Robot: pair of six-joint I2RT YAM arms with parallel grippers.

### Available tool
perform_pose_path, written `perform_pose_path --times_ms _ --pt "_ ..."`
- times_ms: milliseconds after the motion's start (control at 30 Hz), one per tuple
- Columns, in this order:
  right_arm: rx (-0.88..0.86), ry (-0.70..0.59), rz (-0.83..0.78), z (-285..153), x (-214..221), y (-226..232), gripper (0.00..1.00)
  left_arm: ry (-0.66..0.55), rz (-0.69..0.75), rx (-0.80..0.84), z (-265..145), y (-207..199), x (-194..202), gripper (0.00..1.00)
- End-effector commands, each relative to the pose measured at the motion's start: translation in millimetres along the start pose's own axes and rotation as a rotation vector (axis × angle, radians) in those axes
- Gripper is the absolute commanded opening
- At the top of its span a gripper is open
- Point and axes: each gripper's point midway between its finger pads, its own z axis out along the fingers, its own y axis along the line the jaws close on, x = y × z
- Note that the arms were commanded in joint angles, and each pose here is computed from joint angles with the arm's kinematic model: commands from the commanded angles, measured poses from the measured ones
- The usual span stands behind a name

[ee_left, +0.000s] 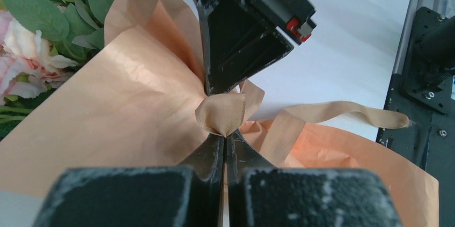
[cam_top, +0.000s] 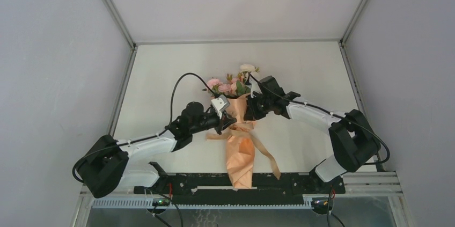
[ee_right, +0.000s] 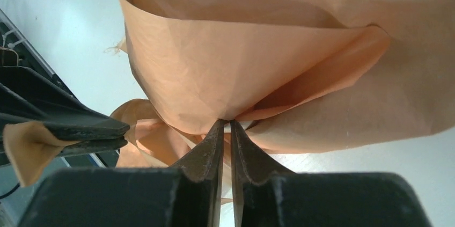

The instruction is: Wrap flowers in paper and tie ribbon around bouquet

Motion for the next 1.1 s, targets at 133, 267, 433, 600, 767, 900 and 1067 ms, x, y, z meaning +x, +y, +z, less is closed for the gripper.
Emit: perform_pose_path --times_ms 133,267,433,600,767,900,1067 --pt "-0.200 0.045 -0.131 2 1 32 0.19 -0.077 0.009 0.006 0 2 -17 0.00" --pt "-0.307 0.076 -0.136 -3 9 48 0.19 -0.070 0.010 0.005 2 4 -15 0.00" --pt "-0.385 0.094 -0.122 -5 16 58 0.18 -0.067 0.016 0.004 2 5 -15 0.00" --pt "-0.369 0.118 -0.090 8 21 53 0.19 -0.057 0.019 0.002 2 5 -11 0.00" --pt "-0.317 0.093 -0.074 8 14 41 0.25 -0.048 0.024 -0.007 0 7 -9 0.00" --pt "-0.318 0.102 -0.095 -1 17 42 0.37 -0.039 0.033 -0.007 0 8 -6 0.00" --pt "-0.298 0.132 -0.100 5 26 41 0.33 -0.038 0.042 -0.012 1 9 -6 0.00"
